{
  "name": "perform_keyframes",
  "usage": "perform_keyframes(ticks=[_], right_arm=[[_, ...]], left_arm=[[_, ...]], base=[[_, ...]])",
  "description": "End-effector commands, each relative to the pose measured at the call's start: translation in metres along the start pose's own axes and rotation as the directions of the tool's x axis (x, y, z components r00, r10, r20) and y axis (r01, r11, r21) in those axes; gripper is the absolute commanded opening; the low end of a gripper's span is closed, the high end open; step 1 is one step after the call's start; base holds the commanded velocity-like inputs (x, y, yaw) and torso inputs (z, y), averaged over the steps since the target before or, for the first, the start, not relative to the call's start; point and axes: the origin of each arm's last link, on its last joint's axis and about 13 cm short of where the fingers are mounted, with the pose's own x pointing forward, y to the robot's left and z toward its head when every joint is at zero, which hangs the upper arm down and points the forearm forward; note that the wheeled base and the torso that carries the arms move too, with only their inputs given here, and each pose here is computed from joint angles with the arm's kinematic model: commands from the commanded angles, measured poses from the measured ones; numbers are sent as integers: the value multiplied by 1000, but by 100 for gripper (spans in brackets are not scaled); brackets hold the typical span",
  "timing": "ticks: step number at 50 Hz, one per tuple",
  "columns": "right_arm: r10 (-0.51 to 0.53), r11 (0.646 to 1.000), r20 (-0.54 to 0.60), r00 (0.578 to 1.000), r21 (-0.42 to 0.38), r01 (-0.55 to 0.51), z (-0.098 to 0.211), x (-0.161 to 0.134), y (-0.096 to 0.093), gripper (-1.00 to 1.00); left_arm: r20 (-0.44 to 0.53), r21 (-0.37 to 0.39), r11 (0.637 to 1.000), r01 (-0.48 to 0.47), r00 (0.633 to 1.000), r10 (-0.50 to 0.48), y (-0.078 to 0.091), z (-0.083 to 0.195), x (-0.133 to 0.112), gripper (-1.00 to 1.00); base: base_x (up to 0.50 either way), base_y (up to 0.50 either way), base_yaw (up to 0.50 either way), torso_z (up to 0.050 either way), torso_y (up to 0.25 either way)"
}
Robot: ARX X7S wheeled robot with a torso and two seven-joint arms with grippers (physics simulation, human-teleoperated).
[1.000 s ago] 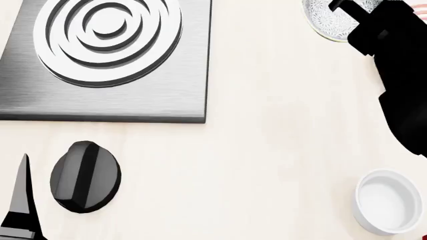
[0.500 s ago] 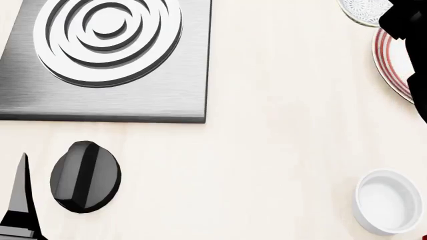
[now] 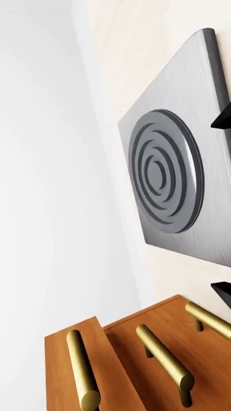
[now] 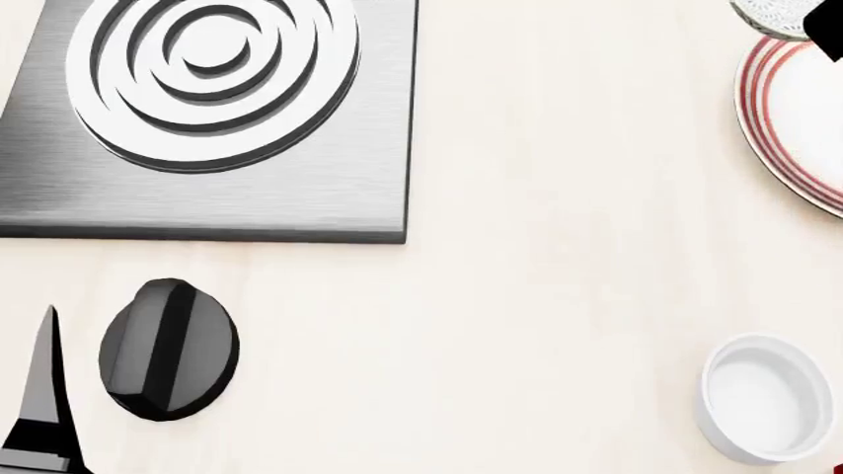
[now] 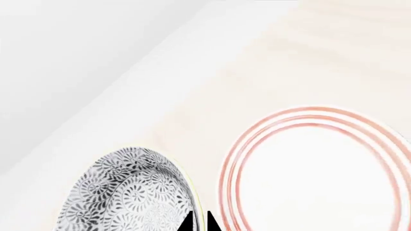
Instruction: Pick the akita bowl next to the ramekin and place it on the plate.
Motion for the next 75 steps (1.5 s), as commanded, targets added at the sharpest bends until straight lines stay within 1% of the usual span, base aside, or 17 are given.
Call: perform_keyframes(ticks=[1,5,11,21,27,30,42,46,48,53,54,66,75], right_arm=[[-3,999,40,999,40,2,11,5,3,-100],[-21,999,35,999,35,20,15,8,8,-100],[-50,998,31,998,26,50,19,13,9,-100],[-116,993,23,993,38,115,23,23,1,-100],[-131,991,26,991,43,129,25,27,-2,-100],[-148,987,21,989,59,146,25,32,-5,-100],[-184,981,4,983,57,184,23,38,-7,-100],[-207,976,-1,978,64,207,20,41,-13,-100],[-211,974,-2,978,82,210,20,41,-16,-100],[-222,970,0,975,99,221,17,42,-23,-100],[-215,970,7,977,114,213,18,42,-23,-100],[-226,967,-7,974,116,225,13,43,-30,-100],[-221,969,-11,975,113,221,10,45,-29,-100]], left_arm=[[-21,-20,1000,8,1000,-9,1,-1,-1,100],[-27,-27,1000,15,1000,-15,0,-1,-2,100],[-26,-24,1000,14,1000,-14,1,-1,-2,100],[-23,-19,1000,11,1000,-12,1,0,-2,100],[-24,-19,1000,11,1000,-11,1,0,-1,100],[-23,-20,1000,11,1000,-12,1,0,-1,100],[-26,-21,1000,6,1000,-7,2,0,-1,100],[-25,-22,1000,7,1000,-7,2,0,-1,100],[-23,-22,1000,6,1000,-7,3,0,-1,100],[-27,-22,1000,8,1000,-9,2,-1,-1,100],[-26,-22,1000,8,1000,-8,2,-1,-1,100],[-21,-16,1000,2,1000,-3,3,-1,-1,100],[-22,-16,1000,4,1000,-4,2,-1,-1,100]], base=[[0,0,0,0,0],[0,0,0,0,3],[0,0,0,0,0],[0,0,0,0,0],[0,0,0,0,2],[0,0,0,0,0],[0,0,0,0,0],[0,0,0,0,3],[0,0,0,0,0],[0,0,0,0,0],[0,0,0,0,0],[0,0,0,0,0],[0,0,0,0,1]])
